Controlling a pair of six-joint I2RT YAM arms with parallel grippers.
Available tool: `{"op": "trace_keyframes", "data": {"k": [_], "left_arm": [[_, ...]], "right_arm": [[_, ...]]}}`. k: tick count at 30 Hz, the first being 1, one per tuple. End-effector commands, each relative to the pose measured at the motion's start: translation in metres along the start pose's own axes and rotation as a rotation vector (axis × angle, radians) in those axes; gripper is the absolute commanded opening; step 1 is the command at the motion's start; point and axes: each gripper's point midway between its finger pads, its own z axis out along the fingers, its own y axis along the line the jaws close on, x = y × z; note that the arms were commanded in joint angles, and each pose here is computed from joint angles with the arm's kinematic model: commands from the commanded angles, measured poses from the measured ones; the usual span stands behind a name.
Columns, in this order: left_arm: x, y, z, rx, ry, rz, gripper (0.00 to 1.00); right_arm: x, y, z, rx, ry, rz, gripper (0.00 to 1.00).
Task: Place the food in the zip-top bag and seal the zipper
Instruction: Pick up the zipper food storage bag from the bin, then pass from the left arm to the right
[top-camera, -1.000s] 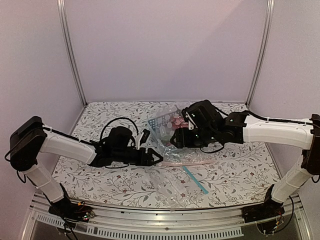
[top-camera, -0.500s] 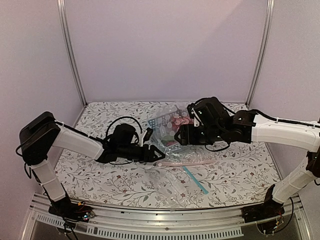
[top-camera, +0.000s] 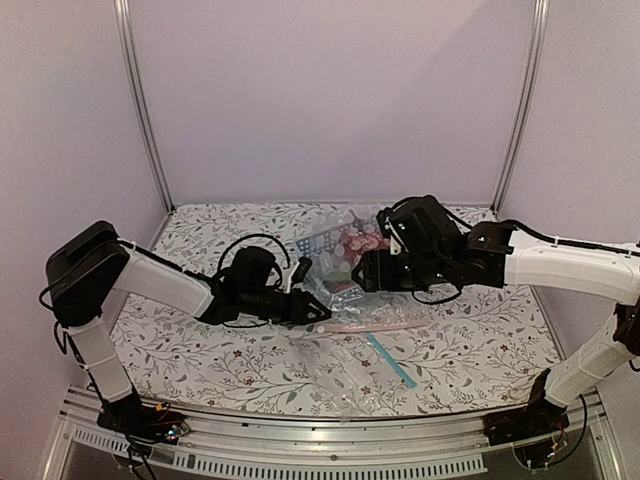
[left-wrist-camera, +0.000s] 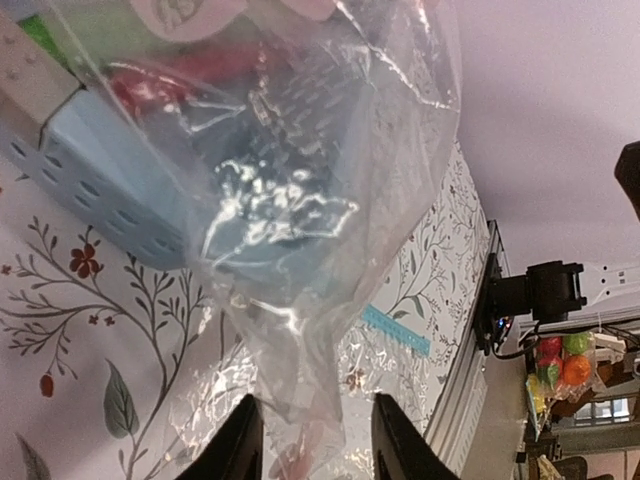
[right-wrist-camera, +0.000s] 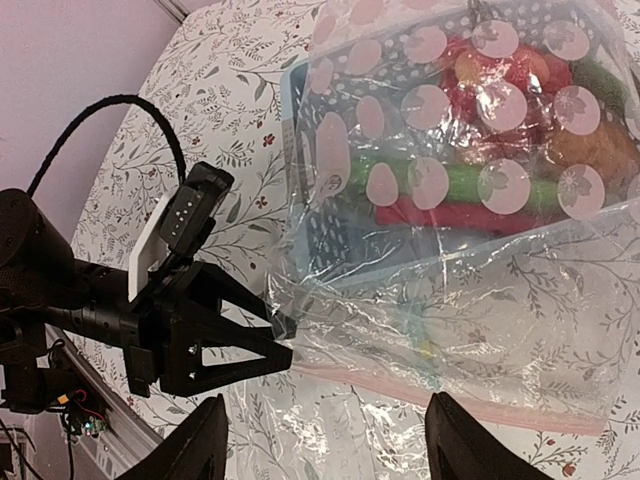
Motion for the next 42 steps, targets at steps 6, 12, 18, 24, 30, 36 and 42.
{"op": "trace_keyframes", "data": {"k": [6,12,18,24,30,36,42], "left_arm": [[-0.020,-0.025,-0.013,0.050,-0.029,0.016,0.16],[-0.031,-0.050,-0.027,0.085,-0.031,0.009,0.05],[-0.052,-0.081,-0.053,0.069,-0.043,-0.028,0.05],[-0.053,-0.090,-0.066,0.024,0.019,-0.121,0.03],[-0.052,-0.102,-0.070,0.067,0.034,-0.199,0.03],[-0.056,-0.106,-0.079,0.067,0.010,-0.214,0.03],[-0.057,-0.109,-0.083,0.070,-0.001,-0.219,0.03]], "right_arm": [[0.004,-0.005,-0.011,-0.012,-0.025,-0.010,0.69],[0.005,0.002,-0.018,-0.062,-0.025,-0.049,0.70],[0.004,0.023,-0.044,-0.102,-0.071,-0.231,0.71],[0.003,0.041,-0.064,-0.099,-0.084,-0.466,0.64],[0.009,0.060,-0.054,-0.029,-0.103,-0.649,0.63],[0.018,0.069,-0.034,0.041,-0.096,-0.774,0.72],[0.022,0.070,-0.018,0.097,-0.105,-0.845,0.72]]}}
